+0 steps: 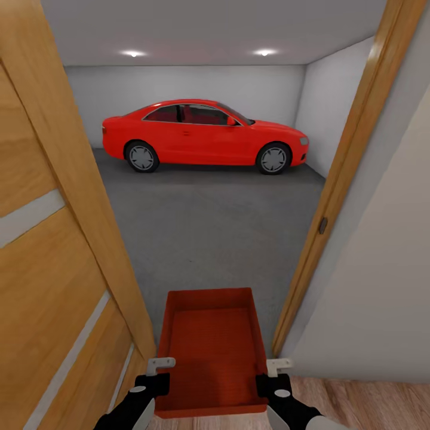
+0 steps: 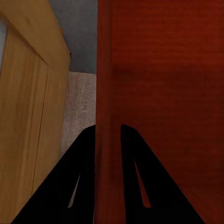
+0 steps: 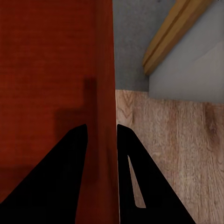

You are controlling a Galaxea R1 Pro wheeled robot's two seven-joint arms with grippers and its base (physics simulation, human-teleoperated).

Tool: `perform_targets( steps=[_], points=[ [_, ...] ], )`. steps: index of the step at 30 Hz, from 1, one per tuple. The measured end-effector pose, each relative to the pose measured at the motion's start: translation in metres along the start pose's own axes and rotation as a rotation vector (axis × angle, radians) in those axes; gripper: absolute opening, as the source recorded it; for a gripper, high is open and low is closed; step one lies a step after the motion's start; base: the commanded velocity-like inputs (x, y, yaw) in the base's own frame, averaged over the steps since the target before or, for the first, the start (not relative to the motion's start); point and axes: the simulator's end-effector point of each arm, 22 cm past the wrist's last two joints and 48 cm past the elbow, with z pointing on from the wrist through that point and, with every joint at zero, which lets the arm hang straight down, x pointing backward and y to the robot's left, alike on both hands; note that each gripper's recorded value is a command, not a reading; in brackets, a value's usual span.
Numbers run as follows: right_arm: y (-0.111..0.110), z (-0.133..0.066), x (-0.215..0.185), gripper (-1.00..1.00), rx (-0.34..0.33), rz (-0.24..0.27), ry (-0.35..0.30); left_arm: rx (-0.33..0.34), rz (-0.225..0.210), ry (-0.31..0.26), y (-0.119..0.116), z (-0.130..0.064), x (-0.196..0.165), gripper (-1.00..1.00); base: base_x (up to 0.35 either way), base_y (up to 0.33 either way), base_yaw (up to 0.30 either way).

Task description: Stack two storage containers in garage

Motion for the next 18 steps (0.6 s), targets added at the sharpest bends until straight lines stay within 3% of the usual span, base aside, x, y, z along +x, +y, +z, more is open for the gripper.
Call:
perform_targets(
  steps=[8, 13, 18],
  points=[
    [0.000, 0.000, -0.003, -1.00, -0.001, -0.002, -0.004, -0.001, -0.002, -0.004, 0.000, 0.000, -0.002, -1.00, 0.036, 0.000, 0.000],
    [0.000, -0.002, 0.010, -1.00, 0.002, 0.005, 0.015, 0.001, 0.005, 0.015, 0.000, 0.000, 0.008, -1.00, 0.283, 0.000, 0.000],
    [0.000, 0.001, -0.013, -1.00, -0.003, -0.007, -0.019, -0.002, -0.007, -0.018, 0.001, -0.001, -0.009, -1.00, 0.320, 0.000, 0.000]
  ],
)
